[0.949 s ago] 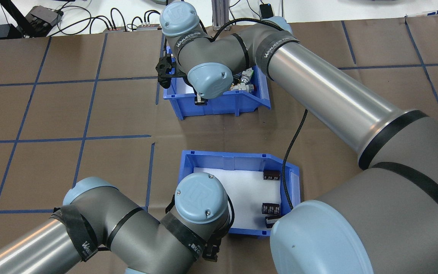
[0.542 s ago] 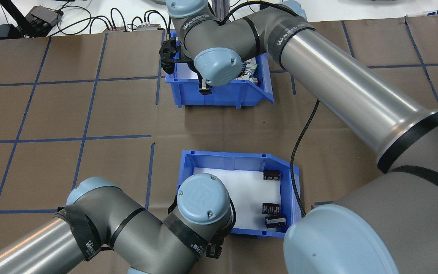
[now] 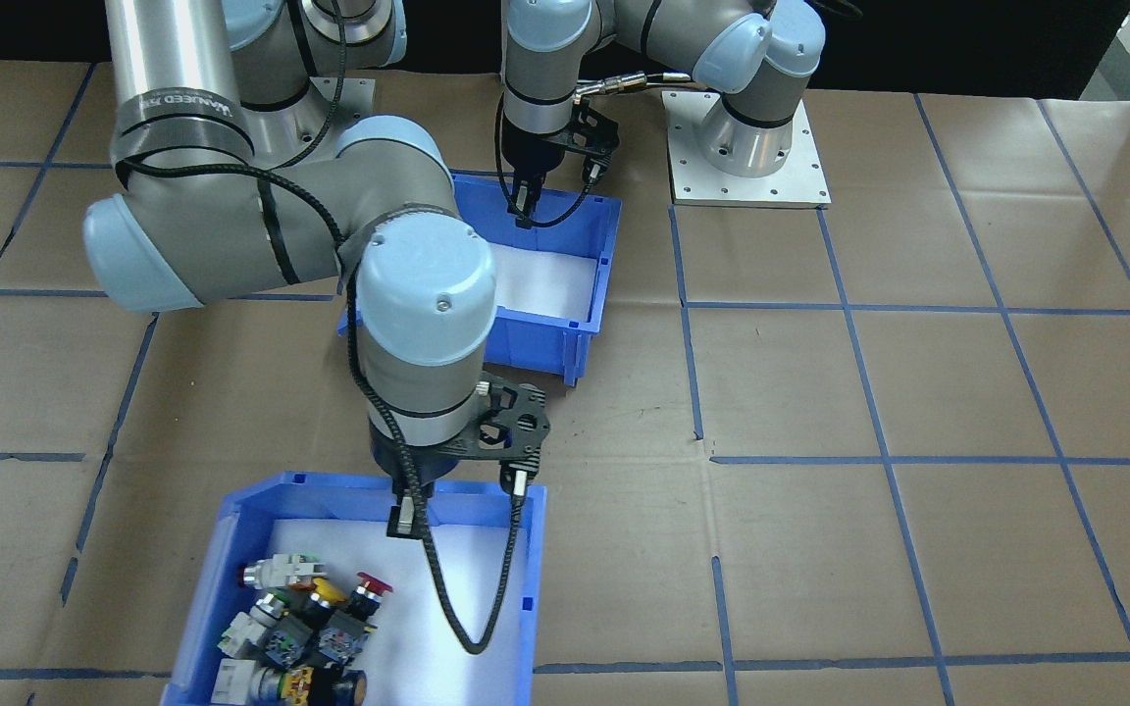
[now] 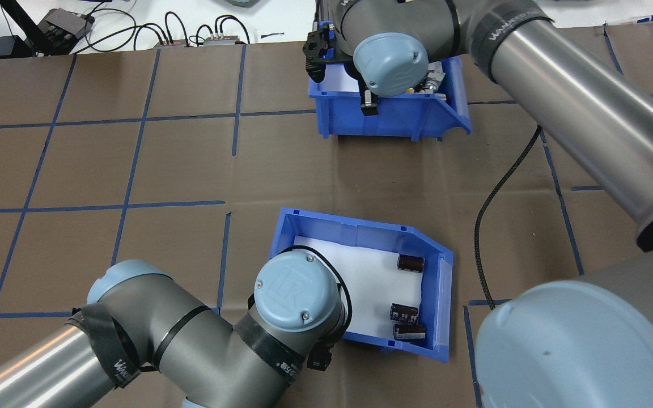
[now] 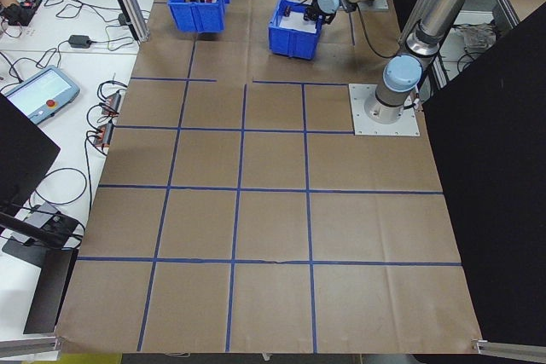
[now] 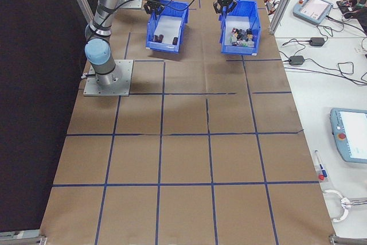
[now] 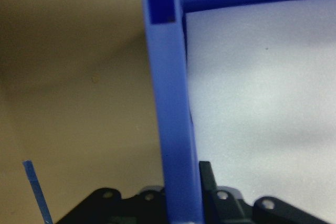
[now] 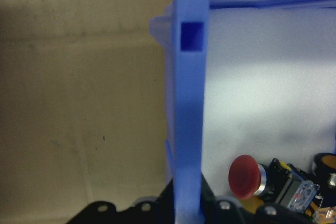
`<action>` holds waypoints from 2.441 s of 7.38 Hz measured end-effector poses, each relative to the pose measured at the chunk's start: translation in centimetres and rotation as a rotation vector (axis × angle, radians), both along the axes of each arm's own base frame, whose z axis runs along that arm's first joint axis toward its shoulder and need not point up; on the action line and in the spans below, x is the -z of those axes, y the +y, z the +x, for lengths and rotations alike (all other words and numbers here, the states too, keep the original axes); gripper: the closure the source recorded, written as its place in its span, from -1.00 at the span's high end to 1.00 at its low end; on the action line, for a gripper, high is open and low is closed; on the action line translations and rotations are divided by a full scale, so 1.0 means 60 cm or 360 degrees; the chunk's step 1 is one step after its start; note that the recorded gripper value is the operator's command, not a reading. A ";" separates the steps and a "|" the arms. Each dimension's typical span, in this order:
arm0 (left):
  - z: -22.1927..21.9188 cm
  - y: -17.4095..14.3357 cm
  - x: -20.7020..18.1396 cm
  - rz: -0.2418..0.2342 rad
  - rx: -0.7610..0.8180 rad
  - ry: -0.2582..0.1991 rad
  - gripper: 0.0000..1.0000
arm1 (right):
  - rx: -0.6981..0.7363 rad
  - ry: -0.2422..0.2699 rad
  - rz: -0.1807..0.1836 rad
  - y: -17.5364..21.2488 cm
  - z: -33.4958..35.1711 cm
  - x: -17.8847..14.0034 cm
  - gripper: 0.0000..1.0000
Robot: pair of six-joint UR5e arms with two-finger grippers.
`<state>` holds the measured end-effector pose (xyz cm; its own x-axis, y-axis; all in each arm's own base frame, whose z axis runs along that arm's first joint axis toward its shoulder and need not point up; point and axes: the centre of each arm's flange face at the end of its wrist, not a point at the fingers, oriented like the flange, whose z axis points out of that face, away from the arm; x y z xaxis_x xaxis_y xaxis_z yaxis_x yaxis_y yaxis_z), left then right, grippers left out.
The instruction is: Place battery box in front
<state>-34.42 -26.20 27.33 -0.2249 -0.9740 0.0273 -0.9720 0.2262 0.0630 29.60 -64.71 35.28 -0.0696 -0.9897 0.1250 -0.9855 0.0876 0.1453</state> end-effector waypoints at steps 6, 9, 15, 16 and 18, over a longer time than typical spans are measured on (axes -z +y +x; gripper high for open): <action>0.306 -0.223 -0.074 -0.0123 -0.0061 0.0002 -1.00 | 0.0027 0.0079 0.0047 0.144 -0.363 -0.058 -1.00; 0.366 -0.375 -0.094 -0.0158 -0.0099 0.0094 -1.00 | -0.0086 0.0105 0.0014 0.276 -0.443 -0.049 -1.00; 0.144 -0.552 -0.040 -0.0101 -0.0268 0.0151 -1.00 | -0.0152 0.0111 0.0022 0.344 -0.479 -0.019 -1.00; 0.096 -0.559 -0.022 -0.0080 -0.0324 0.0158 -1.00 | -0.0152 0.0111 0.0022 0.344 -0.478 -0.019 -1.00; 0.034 -0.573 -0.002 -0.0067 -0.0351 0.0171 -0.98 | -0.0154 0.0111 0.0023 0.344 -0.478 -0.019 -1.00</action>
